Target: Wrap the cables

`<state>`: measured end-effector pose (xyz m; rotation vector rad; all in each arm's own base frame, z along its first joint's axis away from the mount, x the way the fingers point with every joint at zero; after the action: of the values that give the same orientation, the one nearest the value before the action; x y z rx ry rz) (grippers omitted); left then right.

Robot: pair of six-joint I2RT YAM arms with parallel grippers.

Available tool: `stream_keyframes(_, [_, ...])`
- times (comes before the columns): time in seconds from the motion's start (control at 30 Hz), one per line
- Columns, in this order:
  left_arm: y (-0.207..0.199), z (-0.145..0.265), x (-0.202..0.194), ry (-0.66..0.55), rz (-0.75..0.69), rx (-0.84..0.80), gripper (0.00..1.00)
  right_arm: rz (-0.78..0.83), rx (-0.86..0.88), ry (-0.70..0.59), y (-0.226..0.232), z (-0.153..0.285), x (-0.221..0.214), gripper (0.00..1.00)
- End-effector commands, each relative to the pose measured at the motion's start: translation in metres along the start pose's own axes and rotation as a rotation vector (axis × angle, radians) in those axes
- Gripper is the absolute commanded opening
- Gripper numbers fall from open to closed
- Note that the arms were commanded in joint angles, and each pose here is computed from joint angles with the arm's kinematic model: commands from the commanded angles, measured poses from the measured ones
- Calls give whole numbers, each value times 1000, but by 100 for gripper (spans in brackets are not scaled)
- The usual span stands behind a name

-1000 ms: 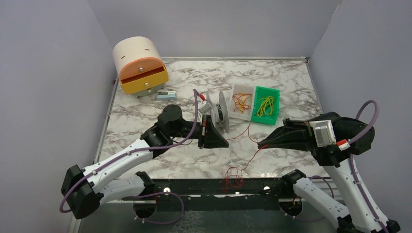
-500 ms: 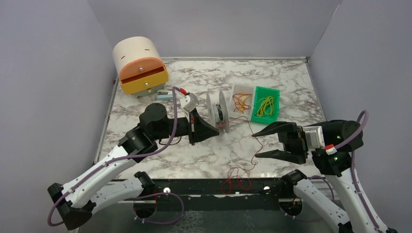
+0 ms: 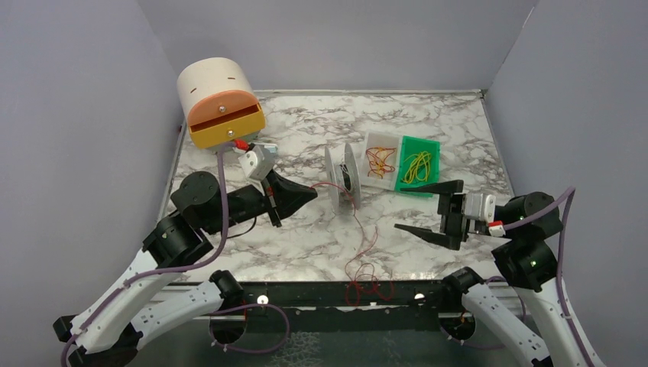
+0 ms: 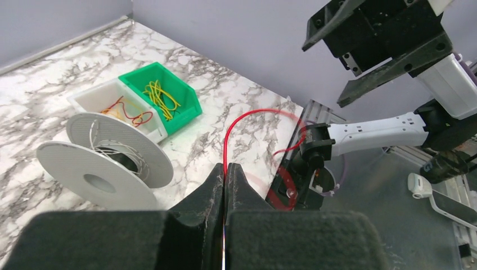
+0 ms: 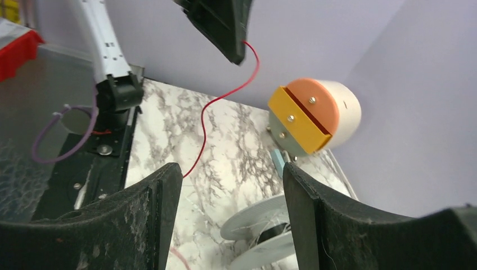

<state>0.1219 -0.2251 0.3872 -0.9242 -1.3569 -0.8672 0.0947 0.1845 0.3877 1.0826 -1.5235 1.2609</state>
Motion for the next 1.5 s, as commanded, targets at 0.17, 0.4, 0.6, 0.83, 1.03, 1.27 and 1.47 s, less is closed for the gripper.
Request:
stream_keyframes(0.17, [6, 13, 6, 15, -48, 54, 0, -167, -187, 81, -32, 1, -23, 71])
stream_keyframes(0.4, [6, 2, -22, 98, -16, 31, 0, -419, -46, 83, -28, -19, -35, 63])
stream_keyframes(0.6, [5, -3, -28, 121, 2, 12, 0, -607, -8, 100, -36, -32, -49, 59])
stream_keyframes(0.83, [4, -7, -37, 148, 17, 1, 0, -738, 97, 64, -26, -51, -50, 58])
stream_keyframes(1.03, [2, -9, -35, 143, 29, -12, 0, -803, 146, 105, -17, -74, -61, 57])
stream_keyframes(1.27, [0, -7, -33, 134, 25, -22, 0, -846, 128, 136, -13, -93, -78, 52])
stream_keyframes(1.47, [-3, -4, -25, 111, 24, -32, 0, -866, 123, 131, -4, -93, -94, 48])
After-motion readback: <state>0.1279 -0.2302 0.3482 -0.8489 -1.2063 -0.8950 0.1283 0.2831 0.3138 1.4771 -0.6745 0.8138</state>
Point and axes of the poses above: each gripper's point midway between its finger pads, its own z axis back along the fingers, its own y axis along the line the jaws close on, x = y × z, the point moved 2 cm from there along z, back along the fingers, and after that the axes turned 13 degrees about -z, right-handed, at the moved point
